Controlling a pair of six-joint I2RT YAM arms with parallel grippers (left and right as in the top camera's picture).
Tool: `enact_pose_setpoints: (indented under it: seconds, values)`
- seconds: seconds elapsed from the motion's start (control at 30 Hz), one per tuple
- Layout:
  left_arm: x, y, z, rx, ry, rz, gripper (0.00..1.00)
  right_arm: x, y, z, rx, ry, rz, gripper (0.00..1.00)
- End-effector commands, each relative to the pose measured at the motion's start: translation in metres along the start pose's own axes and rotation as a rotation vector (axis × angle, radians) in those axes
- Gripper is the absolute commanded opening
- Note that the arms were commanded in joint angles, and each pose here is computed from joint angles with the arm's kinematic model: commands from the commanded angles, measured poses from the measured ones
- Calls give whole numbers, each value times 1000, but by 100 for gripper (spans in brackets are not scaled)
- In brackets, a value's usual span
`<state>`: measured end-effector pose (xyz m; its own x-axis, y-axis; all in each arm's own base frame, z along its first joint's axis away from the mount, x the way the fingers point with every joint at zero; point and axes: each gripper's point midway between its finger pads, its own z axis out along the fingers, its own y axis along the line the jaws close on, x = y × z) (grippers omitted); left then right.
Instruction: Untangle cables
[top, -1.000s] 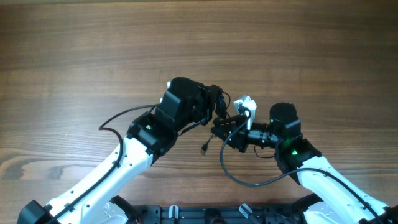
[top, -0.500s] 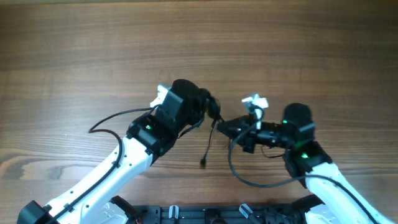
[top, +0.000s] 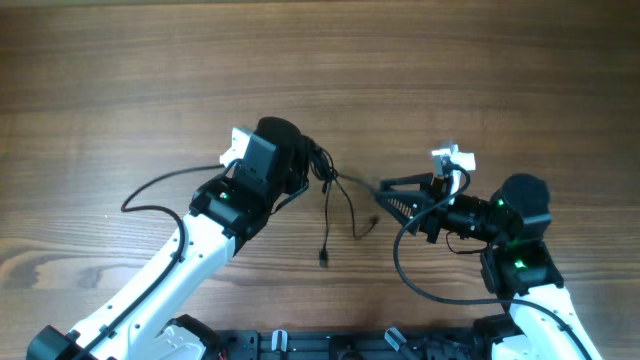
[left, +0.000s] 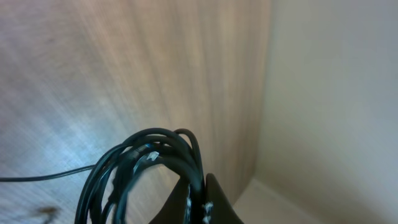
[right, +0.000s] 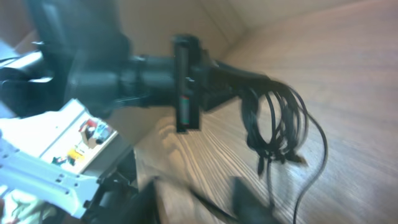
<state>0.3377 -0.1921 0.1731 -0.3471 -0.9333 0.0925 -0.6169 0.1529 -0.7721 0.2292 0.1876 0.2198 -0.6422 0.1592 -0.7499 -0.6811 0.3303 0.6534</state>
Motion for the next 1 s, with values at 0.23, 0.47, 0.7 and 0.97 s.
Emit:
enact_pose_setpoints:
  seconds: [0.23,0.47,0.7,0.97]
  values:
    - [97,-70,-54,584,550,973,4,8,-50,4,164,-9,248,100]
    - [117,-44,-103,770,917,1125,4,-15,-24,5,41,-49,-14,100]
    - [127,-37,-117,804,1018,1125,4,-18,-2,4,-63,-39,-201,98]
    - [146,-26,-129,816,1111,1132,4,-21,-1,4,-56,-55,-285,96]
